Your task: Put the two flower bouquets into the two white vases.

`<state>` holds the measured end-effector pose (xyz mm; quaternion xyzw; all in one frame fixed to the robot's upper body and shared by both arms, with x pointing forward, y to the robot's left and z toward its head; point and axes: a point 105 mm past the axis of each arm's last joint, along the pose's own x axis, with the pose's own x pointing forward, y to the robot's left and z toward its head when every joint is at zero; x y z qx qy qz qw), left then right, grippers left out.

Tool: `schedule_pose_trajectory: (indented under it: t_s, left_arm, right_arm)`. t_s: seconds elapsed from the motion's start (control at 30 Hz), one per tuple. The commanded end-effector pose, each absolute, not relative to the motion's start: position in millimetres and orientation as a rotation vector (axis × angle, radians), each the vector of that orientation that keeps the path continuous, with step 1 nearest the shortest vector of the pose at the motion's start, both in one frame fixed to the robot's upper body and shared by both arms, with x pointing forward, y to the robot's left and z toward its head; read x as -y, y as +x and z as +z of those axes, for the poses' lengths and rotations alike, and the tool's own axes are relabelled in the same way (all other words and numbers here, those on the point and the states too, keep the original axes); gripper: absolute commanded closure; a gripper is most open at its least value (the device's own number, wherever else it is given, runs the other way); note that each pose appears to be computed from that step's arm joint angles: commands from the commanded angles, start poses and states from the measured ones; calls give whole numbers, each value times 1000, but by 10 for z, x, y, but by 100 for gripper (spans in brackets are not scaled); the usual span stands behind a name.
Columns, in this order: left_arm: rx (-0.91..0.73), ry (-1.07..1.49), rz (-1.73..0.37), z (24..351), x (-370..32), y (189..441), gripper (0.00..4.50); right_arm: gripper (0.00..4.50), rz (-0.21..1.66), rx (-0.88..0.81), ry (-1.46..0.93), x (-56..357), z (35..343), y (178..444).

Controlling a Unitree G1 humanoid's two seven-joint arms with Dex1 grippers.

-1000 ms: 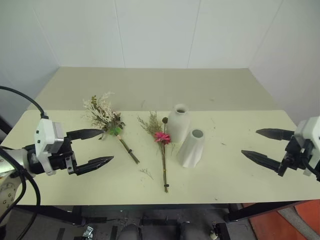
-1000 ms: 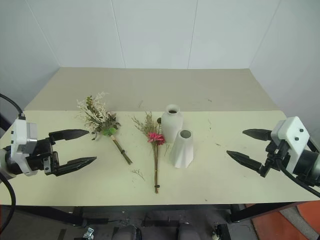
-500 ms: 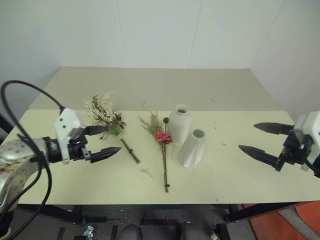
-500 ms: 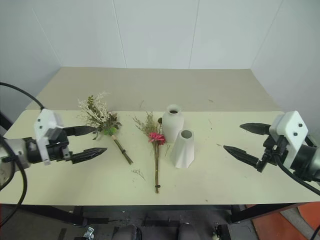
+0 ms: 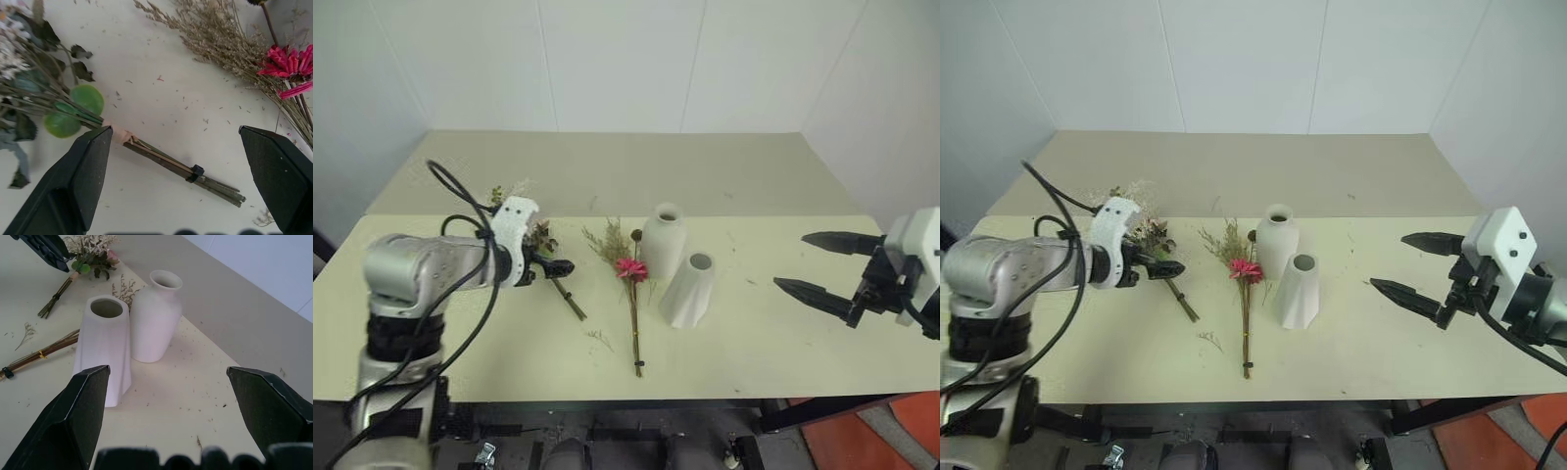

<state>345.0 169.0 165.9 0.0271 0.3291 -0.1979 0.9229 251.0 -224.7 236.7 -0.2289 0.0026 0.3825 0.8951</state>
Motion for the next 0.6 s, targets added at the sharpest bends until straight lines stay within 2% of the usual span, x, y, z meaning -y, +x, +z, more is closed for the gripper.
schedule_pose_trajectory:
  t_s: [0.03,0.2,0.6]
  left_arm:
    - [-701,56,-291,1604,-1759,3551,0]
    - [-759,12,-202,1456,-1763,3641,0]
    - [-809,-98,-184,1343,-1532,3733,0]
  right_arm:
    - [1,795,28,-502,2219,2477,2480]
    - [1,790,30,-498,2213,2469,2465]
    - [1,779,42,-492,2197,2483,2448]
